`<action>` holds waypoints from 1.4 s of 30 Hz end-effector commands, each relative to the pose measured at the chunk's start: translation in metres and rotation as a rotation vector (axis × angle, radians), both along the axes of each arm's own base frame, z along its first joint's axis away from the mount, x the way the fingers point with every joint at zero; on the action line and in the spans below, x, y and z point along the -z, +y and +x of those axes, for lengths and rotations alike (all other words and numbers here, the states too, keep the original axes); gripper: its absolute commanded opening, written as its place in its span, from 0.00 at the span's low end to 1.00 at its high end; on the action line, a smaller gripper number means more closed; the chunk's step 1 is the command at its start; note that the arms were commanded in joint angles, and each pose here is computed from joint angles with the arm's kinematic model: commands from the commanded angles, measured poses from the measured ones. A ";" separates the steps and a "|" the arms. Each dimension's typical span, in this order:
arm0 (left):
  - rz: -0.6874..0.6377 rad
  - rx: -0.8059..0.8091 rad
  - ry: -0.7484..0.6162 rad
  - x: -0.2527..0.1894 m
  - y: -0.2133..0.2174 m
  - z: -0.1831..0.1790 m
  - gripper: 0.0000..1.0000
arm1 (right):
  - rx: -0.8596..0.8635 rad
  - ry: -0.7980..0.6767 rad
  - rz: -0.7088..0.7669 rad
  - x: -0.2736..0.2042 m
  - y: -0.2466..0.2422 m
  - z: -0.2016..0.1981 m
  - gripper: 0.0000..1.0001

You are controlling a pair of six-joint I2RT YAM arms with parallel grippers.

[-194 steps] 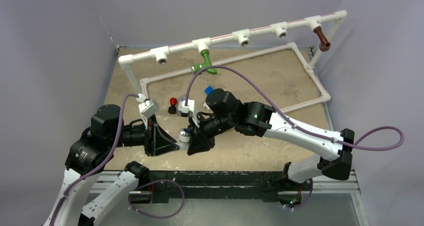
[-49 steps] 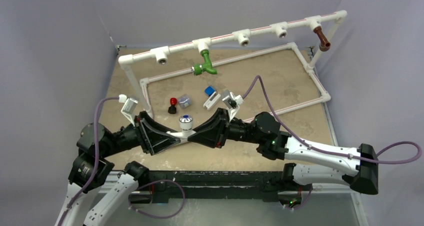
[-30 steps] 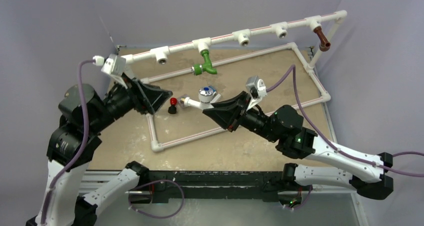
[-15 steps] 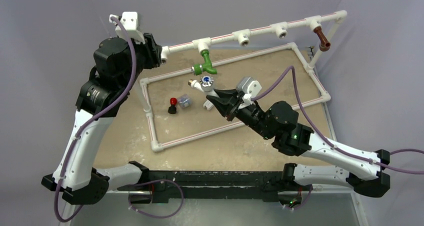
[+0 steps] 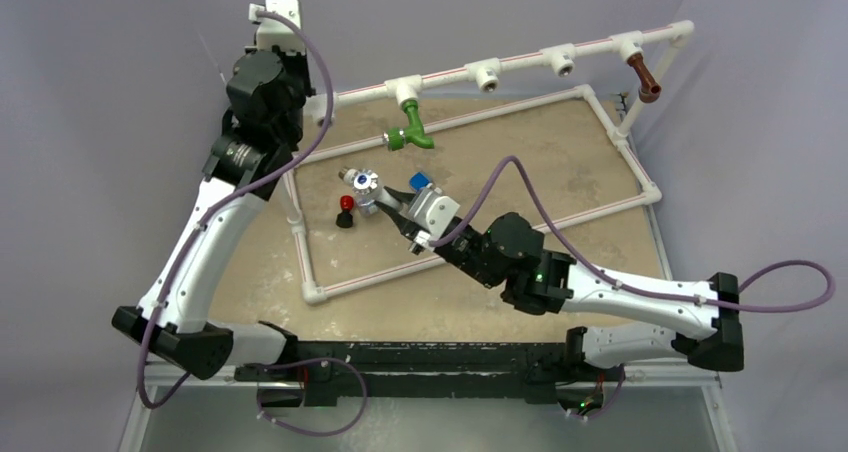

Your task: Install the water faucets

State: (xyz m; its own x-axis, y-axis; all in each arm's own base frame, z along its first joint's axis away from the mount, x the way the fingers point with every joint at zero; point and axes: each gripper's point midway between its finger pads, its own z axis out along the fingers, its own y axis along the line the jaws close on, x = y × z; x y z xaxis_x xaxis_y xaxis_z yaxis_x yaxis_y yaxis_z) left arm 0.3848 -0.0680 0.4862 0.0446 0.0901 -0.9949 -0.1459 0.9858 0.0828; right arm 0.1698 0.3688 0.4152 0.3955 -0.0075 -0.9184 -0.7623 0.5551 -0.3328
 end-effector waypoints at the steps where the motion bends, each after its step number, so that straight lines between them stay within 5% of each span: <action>1: 0.019 -0.050 -0.010 0.006 0.018 0.019 0.12 | 0.076 -0.103 0.144 -0.058 -0.011 0.000 0.00; 8: -0.066 -0.050 0.071 0.040 0.047 0.043 0.00 | 0.074 -0.085 0.150 -0.050 0.000 -0.003 0.00; 26: -0.247 -0.023 0.231 0.111 0.078 0.069 0.00 | 0.078 -0.064 0.174 -0.042 0.013 -0.005 0.00; 42: -0.320 0.008 0.313 0.140 0.068 0.030 0.00 | 0.168 -0.021 0.172 -0.029 0.012 0.009 0.00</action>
State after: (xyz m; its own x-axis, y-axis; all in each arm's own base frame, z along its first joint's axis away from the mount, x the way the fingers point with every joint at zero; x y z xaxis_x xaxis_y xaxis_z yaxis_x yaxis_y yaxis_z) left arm 0.4365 0.0025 0.3724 -0.1663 -0.1958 -0.9664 -0.1499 0.9737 -0.1715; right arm 0.1728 0.3892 0.4180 0.4299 -0.0031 -0.9029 -0.6820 0.6542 -0.3269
